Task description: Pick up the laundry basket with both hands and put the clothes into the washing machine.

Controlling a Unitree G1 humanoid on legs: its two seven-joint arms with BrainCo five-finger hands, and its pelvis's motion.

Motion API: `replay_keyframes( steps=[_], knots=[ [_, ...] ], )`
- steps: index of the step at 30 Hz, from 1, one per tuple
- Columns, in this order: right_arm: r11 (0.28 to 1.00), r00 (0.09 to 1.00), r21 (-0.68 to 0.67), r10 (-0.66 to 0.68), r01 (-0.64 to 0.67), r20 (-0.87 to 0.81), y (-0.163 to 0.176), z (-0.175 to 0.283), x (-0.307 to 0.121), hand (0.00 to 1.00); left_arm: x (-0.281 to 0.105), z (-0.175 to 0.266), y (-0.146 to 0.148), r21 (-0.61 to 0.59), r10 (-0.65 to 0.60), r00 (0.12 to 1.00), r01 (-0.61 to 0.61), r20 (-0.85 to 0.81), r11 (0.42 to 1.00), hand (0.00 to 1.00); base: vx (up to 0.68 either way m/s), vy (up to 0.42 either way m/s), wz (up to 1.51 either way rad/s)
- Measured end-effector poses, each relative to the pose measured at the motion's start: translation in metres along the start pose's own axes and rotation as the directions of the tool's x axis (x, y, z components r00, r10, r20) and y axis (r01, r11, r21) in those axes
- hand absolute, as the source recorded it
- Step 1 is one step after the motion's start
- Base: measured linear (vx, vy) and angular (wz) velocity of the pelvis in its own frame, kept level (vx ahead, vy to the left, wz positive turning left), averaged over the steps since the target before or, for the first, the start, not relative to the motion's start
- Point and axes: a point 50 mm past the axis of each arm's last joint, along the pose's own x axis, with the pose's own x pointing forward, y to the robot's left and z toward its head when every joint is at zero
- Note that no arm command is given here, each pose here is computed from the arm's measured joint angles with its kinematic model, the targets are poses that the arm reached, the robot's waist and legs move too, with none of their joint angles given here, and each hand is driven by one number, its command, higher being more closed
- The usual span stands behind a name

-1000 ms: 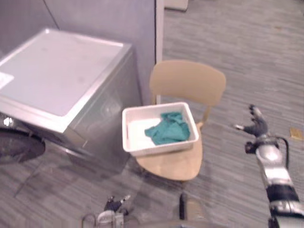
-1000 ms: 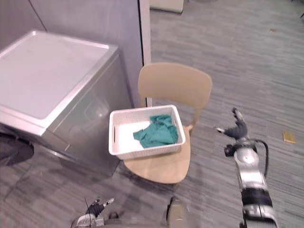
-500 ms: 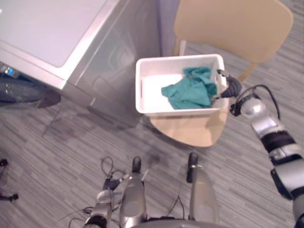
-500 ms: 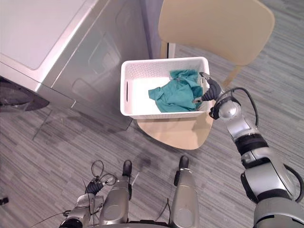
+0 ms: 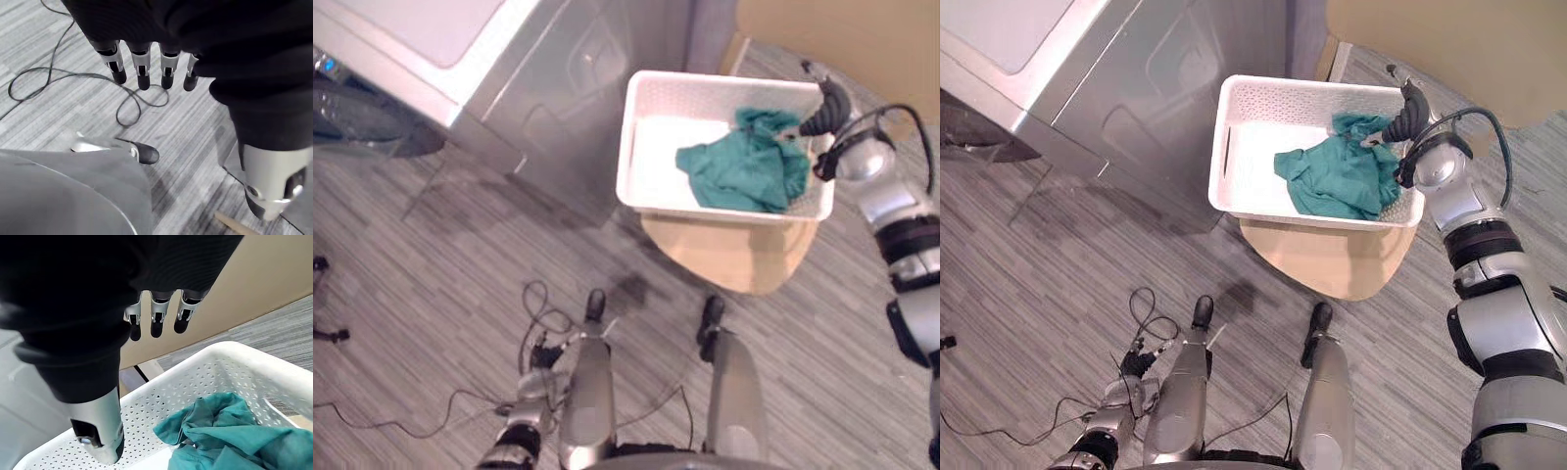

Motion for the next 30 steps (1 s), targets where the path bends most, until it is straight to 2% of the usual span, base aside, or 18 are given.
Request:
replay_keyframes(
  steps=[3, 15, 30],
  knots=[
    [1.000, 1.000, -0.001, -0.017, 0.017, -0.003, -0.003, 0.001, 0.001, 0.00, 0.000, 0.011, -0.013, -0.008, -0.027, 0.999, 0.027, 0.034, 1.000, 0.00, 0.03, 0.002, 0.18],
    [0.997, 0.997, 0.006, -0.074, 0.074, -0.034, -0.015, 0.002, 0.006, 0.00, 0.000, 0.032, -0.024, -0.064, -0.021, 0.994, 0.028, 0.107, 0.998, 0.00, 0.02, 0.002, 0.04],
    [0.991, 0.990, 0.003, -0.134, 0.134, -0.042, -0.032, 0.002, 0.007, 0.00, -0.013, 0.082, -0.049, -0.200, -0.040, 0.951, 0.106, 0.306, 0.974, 0.00, -0.02, 0.005, 0.06]
  ],
)
